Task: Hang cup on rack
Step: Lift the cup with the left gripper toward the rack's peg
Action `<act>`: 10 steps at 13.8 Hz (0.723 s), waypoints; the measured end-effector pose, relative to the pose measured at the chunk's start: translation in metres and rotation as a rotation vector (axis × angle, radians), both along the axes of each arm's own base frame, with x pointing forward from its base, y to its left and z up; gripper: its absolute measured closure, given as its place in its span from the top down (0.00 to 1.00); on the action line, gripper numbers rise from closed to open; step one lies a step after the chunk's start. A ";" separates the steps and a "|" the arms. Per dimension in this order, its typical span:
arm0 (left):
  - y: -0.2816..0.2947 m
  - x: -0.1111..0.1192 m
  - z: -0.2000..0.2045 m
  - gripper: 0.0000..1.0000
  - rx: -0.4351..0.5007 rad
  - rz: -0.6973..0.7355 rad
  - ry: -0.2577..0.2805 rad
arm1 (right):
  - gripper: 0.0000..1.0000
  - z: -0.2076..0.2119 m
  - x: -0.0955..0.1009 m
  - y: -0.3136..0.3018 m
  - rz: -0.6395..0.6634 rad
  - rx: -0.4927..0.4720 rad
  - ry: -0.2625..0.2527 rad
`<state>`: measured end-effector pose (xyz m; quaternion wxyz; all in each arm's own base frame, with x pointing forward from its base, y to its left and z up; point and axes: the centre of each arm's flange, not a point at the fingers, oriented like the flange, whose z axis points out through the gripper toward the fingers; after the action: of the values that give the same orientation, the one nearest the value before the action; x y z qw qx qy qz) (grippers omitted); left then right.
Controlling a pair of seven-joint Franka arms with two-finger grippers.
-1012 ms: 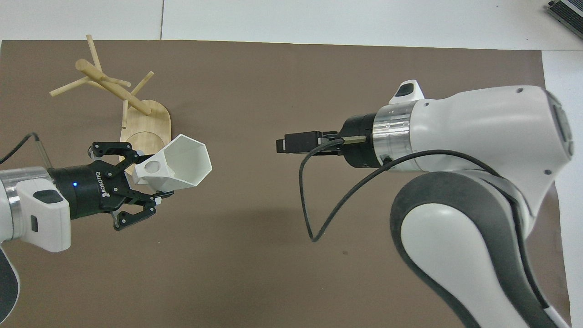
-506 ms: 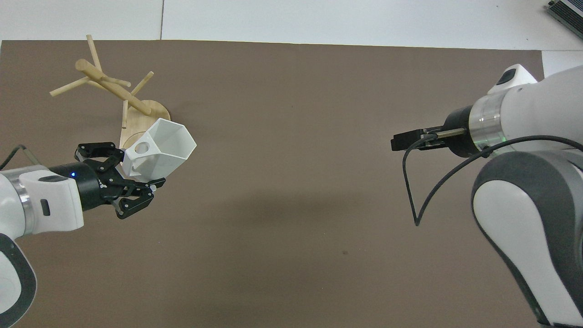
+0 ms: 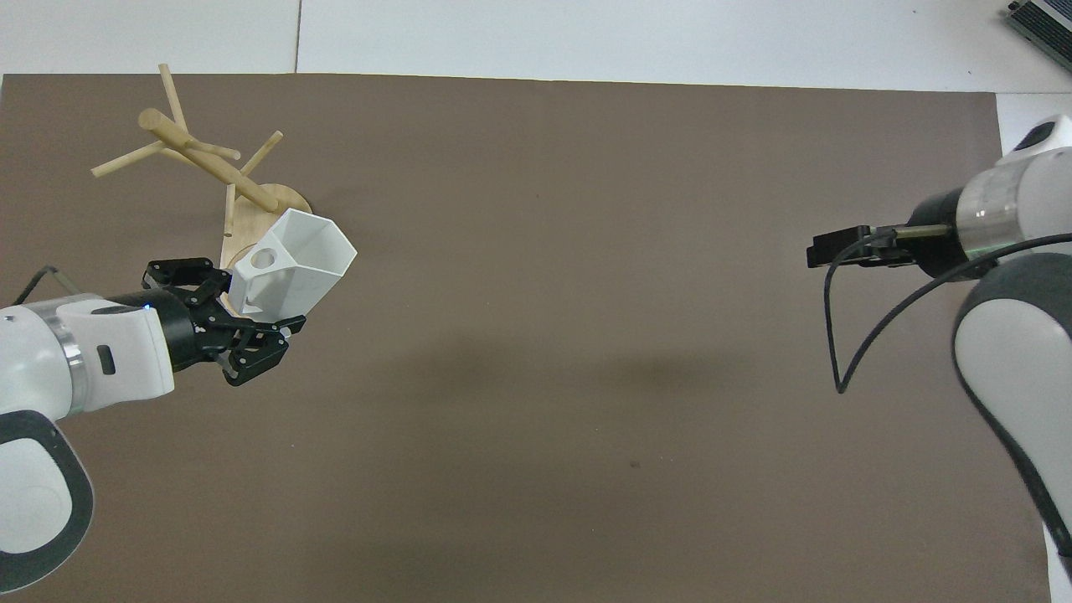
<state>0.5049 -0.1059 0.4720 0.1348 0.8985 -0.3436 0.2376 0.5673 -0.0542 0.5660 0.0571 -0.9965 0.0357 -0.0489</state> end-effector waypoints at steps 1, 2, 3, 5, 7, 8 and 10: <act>0.000 0.006 -0.004 0.70 -0.001 0.013 0.004 | 1.00 0.003 -0.002 -0.002 -0.001 0.001 0.006; 0.000 0.013 -0.008 0.70 -0.001 0.029 -0.001 | 1.00 0.012 -0.003 0.000 0.003 0.002 0.010; 0.001 0.020 -0.012 0.70 0.001 0.045 -0.012 | 1.00 0.023 -0.005 0.001 0.008 0.002 0.007; 0.001 0.033 -0.018 0.70 0.000 0.072 -0.021 | 1.00 0.043 -0.008 0.001 0.012 0.001 0.000; 0.001 0.043 -0.019 0.70 -0.007 0.102 -0.017 | 1.00 0.055 -0.011 0.000 0.013 0.001 0.006; 0.001 0.047 -0.018 0.70 -0.004 0.120 -0.012 | 1.00 0.061 -0.013 -0.001 0.015 -0.001 0.014; -0.001 0.056 -0.013 0.70 0.008 0.163 -0.004 | 1.00 0.076 -0.018 -0.003 0.020 -0.027 0.028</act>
<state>0.5606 -0.1065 0.4594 0.1109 0.9236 -0.2703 0.2482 0.5490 -0.0570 0.6415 0.0437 -0.9981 0.0261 -0.0349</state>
